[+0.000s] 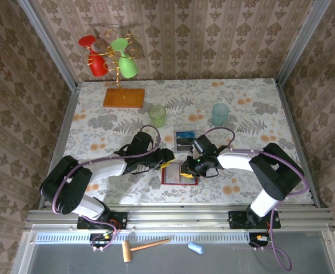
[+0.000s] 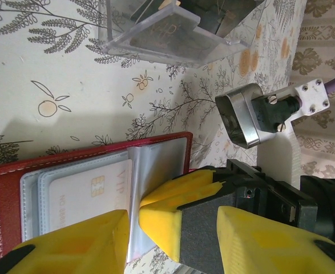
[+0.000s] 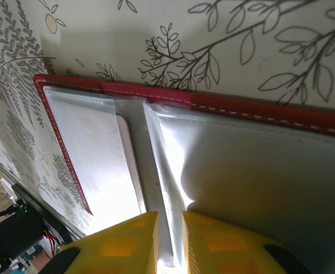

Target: Take the credit cards out of the card holder

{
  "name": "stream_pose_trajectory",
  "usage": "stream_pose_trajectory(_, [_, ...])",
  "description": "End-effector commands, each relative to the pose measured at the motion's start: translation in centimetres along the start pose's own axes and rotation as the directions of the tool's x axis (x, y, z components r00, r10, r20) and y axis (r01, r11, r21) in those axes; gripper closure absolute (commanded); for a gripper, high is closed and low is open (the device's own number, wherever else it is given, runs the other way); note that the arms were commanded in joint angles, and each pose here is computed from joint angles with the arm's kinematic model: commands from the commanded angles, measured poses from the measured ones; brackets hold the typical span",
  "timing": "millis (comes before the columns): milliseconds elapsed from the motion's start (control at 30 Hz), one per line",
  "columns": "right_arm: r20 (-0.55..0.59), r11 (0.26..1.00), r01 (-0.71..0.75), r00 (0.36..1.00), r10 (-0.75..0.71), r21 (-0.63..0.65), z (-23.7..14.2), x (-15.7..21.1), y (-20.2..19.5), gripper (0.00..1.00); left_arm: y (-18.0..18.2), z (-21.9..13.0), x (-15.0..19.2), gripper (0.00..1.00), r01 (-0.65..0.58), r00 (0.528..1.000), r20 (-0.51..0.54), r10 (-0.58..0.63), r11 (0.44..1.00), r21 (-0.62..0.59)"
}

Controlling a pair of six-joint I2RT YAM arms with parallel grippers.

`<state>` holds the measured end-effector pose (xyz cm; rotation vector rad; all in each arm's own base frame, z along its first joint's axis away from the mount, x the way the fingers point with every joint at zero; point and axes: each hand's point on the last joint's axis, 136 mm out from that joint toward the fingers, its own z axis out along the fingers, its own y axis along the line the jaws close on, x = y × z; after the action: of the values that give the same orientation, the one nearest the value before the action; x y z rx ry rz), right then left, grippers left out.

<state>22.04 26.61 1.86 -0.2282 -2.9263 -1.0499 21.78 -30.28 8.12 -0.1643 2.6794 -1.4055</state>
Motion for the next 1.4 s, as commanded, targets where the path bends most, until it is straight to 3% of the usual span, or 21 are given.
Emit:
stream_pose_trajectory(0, [-0.004, 0.996, -0.012, 1.000, 0.012, 0.085, 0.7, 0.2, -2.1, 0.81, 0.5, -0.3, 0.1, 0.55, -0.018, 1.000, 0.002, 0.018, 1.000, -0.011])
stream_pose_trajectory(400, [0.055, 0.999, 0.033, 0.998, -0.035, 0.026, -1.4, -0.9, 0.9, 0.82, 1.2, 0.2, 0.3, 0.56, -0.015, 1.000, -0.017, 0.014, 1.000, -0.022])
stream_pose_trajectory(1033, [0.089, 0.995, 0.011, 0.996, -0.020, 0.100, -0.2, -2.8, -0.8, 0.84, 2.5, 0.6, 0.9, 0.61, -0.002, 1.000, -0.029, 0.001, 0.999, -0.043])
stream_pose_trajectory(1367, [0.118, 1.000, -0.005, 0.993, 0.006, -0.012, -2.0, -2.6, 2.0, 0.81, 2.7, 1.0, 1.1, 0.65, 0.000, 0.999, -0.048, -0.001, 0.999, -0.040])
